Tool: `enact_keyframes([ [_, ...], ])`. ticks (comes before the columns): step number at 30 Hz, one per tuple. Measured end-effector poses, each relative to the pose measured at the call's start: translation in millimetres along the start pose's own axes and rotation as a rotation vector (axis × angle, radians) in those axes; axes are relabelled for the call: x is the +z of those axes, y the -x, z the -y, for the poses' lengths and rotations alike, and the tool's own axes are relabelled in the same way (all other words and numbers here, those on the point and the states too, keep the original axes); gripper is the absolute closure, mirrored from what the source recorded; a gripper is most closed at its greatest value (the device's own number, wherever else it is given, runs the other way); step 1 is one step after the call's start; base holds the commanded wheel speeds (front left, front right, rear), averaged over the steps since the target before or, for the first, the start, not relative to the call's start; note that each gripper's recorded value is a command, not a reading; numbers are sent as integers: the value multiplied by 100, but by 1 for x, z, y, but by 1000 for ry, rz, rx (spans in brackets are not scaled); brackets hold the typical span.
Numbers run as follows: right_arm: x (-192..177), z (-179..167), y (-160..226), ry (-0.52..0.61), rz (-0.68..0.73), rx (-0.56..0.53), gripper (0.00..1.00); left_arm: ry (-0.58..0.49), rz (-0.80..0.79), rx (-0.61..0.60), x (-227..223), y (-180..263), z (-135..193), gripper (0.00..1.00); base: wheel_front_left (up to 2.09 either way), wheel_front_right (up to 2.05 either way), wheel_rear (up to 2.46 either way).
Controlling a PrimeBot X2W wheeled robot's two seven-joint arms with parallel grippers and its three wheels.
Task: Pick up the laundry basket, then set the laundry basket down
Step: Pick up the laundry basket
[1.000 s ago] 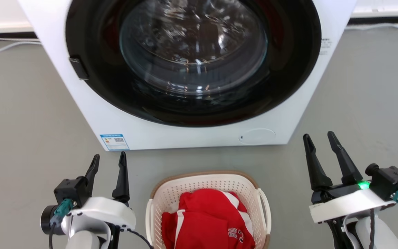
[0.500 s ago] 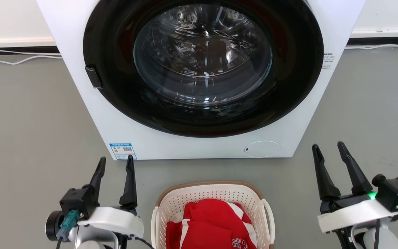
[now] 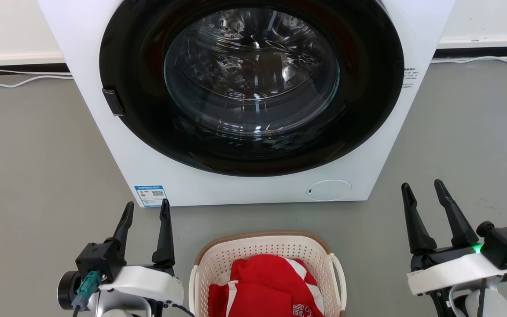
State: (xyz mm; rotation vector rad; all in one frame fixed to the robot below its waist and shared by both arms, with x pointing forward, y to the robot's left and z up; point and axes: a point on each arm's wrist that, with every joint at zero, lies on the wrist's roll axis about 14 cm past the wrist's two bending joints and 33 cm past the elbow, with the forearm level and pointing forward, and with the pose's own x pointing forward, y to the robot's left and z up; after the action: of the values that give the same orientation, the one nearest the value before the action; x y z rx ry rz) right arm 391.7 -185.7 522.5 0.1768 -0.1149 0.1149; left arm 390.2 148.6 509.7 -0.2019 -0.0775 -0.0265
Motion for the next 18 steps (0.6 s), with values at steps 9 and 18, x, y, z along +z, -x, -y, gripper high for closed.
enact_keyframes([
  [9,-1,2,1,0,-3,-5,0,1,-14,0,-5,3,0,0,0,0,0],
  [18,-4,2,0,-1,-13,-6,0,-1,-29,8,-10,3,-1,0,0,0,0],
])
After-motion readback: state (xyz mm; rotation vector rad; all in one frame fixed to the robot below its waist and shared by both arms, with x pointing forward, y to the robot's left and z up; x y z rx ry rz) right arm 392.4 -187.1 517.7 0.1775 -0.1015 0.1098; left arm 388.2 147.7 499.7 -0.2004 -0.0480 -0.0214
